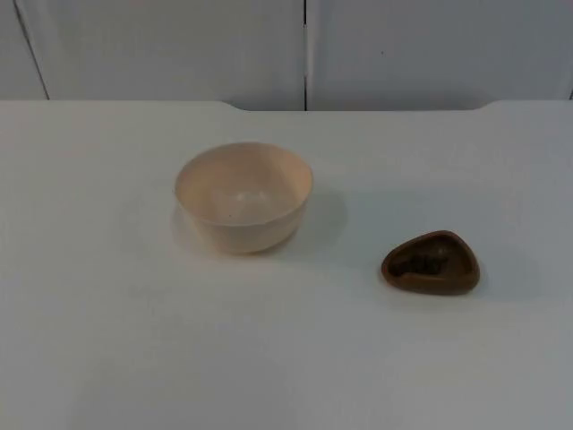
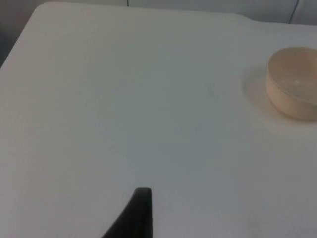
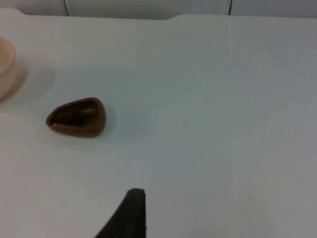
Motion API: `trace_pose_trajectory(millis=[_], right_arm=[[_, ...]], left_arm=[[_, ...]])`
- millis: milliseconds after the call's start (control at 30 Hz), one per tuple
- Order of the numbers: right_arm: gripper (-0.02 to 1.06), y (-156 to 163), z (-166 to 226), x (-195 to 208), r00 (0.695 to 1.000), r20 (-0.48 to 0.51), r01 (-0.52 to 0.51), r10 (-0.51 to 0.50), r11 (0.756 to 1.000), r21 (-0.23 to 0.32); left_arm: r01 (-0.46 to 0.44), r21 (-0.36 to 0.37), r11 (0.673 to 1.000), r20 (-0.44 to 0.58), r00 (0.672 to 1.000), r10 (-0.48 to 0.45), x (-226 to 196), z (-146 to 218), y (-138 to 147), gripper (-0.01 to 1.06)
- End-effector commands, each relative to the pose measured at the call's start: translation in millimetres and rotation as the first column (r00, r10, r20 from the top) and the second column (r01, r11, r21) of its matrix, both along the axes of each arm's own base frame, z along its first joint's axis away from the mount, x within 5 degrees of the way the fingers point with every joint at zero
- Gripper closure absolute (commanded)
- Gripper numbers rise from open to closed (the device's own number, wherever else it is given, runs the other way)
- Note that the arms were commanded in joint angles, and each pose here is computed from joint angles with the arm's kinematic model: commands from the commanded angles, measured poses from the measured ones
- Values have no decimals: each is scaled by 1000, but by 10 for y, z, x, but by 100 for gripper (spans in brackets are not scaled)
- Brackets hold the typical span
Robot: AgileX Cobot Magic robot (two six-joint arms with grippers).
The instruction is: Pick up the bowl with the left hand and pour the coffee beans from the cup into the bowl with the right hand.
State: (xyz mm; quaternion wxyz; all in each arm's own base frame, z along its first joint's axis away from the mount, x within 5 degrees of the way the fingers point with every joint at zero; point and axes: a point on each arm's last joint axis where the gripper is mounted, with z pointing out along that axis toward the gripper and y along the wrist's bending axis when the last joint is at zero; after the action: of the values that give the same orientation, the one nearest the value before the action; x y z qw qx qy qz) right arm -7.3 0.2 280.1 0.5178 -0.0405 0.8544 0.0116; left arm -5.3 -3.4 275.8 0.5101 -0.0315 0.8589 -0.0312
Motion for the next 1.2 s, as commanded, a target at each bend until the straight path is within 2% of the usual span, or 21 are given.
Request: trace_pose_trajectory(millis=[0,133,600,1167], right_arm=[[0,1,3,-2,1000,8,3,-3,1000,-1],[0,1,3,-2,1000,8,3,-3,1000,-1],[0,1,3,-2,1000,8,3,-3,1000,-1],[0,1,3,-2,1000,8,3,-3,1000,-1]], left_arm=[[6,-7,1000,9,1000,-6,6,-7,-4,2],[9,-12,1000,12,1000,-9,7,-5,-9,5],[17,-25,1000,29,999,-17,30,116,-21,5],[15,-29,999,-32,999,-16,245,356,-19,5]])
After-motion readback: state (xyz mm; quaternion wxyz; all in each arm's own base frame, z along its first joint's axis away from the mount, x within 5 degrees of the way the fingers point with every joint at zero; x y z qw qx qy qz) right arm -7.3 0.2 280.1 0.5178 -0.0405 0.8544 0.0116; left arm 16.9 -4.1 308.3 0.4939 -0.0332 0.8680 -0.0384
